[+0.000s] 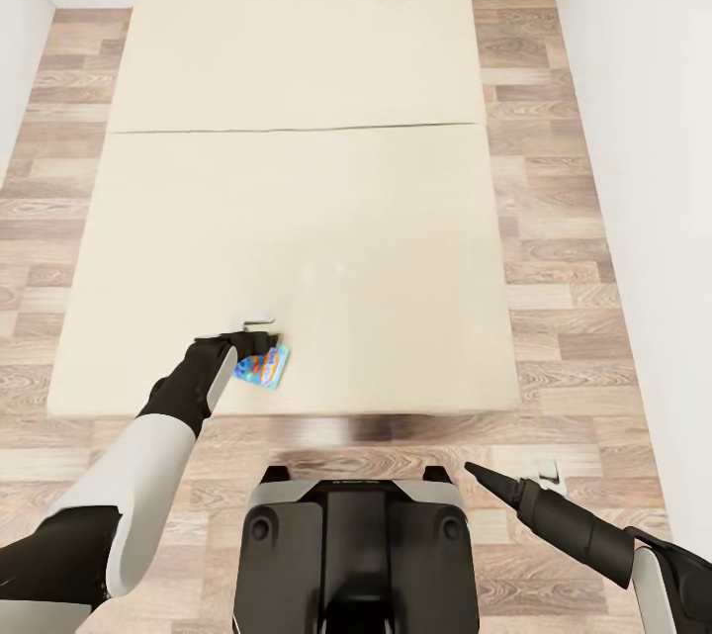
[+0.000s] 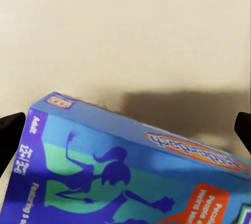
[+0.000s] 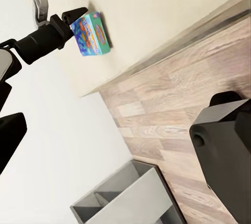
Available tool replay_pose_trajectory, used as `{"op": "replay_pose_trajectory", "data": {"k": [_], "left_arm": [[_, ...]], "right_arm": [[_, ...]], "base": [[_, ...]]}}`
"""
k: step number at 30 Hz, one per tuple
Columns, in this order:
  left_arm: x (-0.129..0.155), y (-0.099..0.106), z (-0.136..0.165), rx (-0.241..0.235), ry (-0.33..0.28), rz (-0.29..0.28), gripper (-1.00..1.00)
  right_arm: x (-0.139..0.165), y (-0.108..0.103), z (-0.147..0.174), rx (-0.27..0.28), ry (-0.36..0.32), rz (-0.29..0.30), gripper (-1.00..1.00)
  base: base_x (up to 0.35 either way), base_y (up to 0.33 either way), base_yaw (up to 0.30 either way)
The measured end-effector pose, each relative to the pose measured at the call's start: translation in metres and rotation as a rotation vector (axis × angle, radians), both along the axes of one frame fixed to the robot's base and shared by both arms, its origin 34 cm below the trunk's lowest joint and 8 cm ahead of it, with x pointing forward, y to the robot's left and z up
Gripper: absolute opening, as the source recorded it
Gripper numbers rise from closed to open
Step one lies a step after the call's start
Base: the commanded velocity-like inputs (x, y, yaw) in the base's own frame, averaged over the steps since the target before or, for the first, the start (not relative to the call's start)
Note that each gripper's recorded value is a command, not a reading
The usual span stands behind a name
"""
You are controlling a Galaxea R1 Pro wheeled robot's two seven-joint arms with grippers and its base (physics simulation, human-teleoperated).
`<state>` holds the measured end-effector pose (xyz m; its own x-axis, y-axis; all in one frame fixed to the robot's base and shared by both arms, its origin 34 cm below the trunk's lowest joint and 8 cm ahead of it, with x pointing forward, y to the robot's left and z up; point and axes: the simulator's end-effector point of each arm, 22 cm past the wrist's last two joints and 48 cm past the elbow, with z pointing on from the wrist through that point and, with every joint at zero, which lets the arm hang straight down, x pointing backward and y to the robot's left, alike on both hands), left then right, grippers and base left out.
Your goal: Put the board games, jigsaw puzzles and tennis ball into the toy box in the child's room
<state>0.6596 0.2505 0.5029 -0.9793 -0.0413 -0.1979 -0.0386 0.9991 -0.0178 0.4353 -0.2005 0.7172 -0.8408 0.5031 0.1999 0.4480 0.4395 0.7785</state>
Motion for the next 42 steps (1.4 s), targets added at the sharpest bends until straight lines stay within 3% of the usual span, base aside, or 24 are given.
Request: {"op": "replay_pose_trajectory", "data": {"k": [14,42], "left_arm": [[0.0000,-0.0002,0.0000,0.000,0.000,-0.002,1.00],[0.0001,-0.0004,0.0000,0.000,0.000,-0.001,1.00]], "right_arm": [[0.0004,0.0004,0.0004,0.002,-0.001,-0.002,1.00],[0.0003,0.0003,0.0004,0.003,-0.001,-0.003,1.00]], "base": [[-0.010,0.000,0.000],[-0.119,0.000,0.000]]}}
